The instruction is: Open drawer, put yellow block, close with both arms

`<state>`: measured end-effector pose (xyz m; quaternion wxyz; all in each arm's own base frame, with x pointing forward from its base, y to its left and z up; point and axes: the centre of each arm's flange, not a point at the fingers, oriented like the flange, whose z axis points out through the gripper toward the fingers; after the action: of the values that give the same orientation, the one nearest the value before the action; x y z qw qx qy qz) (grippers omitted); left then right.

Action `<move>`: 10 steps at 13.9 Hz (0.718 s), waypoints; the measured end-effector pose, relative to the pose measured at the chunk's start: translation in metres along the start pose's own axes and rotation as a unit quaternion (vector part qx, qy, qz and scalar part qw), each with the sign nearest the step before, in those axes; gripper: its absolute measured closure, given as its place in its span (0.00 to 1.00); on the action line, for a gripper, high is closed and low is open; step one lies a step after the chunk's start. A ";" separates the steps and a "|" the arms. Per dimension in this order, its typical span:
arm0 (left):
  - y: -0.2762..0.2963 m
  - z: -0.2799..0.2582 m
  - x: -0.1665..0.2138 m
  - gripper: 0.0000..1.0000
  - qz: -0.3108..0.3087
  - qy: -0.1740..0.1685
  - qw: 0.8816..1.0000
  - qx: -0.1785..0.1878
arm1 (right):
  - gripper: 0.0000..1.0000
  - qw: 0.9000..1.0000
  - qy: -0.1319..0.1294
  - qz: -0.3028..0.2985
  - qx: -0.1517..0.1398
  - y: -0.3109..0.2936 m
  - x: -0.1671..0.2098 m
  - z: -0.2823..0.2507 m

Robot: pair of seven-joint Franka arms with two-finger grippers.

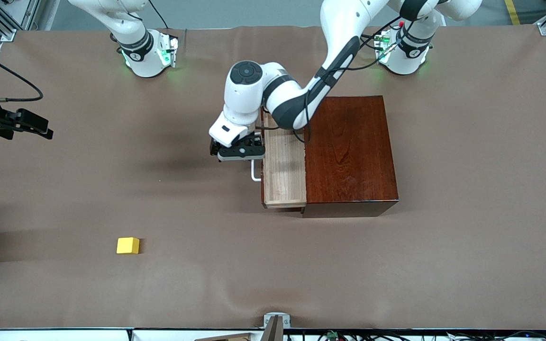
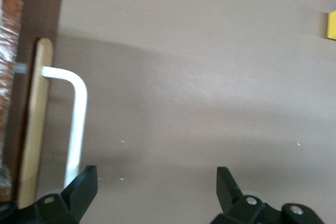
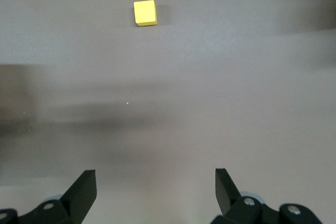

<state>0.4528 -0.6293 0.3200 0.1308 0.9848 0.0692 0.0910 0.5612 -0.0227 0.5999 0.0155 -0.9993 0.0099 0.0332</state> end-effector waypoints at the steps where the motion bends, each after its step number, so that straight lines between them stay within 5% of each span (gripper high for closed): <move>1: 0.003 0.000 -0.003 0.00 0.002 0.002 1.000 -0.007 | 0.00 1.000 0.000 0.000 0.000 0.000 0.000 0.000; 10: 0.013 -0.040 0.025 0.00 -0.056 0.025 0.997 -0.047 | 0.00 1.000 0.011 -0.007 -0.001 -0.013 0.002 -0.001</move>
<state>0.4707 -0.6282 0.3658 0.1801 0.9695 0.1236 0.1115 0.5641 -0.0101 0.6015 0.0148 -0.9996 0.0031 0.0226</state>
